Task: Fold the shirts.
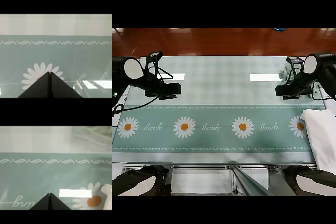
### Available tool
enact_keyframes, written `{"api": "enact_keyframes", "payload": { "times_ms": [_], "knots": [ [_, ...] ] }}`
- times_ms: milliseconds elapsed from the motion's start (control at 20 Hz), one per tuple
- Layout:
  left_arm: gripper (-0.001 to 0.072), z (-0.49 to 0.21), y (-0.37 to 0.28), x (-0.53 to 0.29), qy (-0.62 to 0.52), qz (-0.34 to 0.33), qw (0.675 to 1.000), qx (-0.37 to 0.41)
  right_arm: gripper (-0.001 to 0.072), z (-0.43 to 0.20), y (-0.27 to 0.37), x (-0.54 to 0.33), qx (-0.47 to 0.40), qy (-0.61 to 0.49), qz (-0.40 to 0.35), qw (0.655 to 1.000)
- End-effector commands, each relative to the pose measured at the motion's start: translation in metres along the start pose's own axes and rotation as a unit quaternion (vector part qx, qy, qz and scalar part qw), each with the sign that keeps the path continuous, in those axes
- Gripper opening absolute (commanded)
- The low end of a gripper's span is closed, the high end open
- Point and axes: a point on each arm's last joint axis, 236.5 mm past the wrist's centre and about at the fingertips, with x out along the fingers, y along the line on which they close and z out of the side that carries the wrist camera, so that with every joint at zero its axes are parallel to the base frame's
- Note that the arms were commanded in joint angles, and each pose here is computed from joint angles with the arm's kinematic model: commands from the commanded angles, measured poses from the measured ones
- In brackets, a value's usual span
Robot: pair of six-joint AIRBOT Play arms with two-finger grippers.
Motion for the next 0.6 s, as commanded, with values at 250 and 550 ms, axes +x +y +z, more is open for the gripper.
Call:
{"api": "enact_keyframes", "payload": {
  "times_ms": [250,550],
  "knots": [
    [0.0021,-0.0001,-0.0002,0.0003,0.0,0.0,1.0,0.001,0.0023,0.0003,0.0003,-0.0002,0.0,0.0,0.0,1.0],
    [0.0021,0.0033,-0.001,0.0003,-0.007,-0.002,1.0,0.001,0.0023,0.0002,0.0003,-0.0001,0.0,0.0,0.0,1.0]
  ]
}}
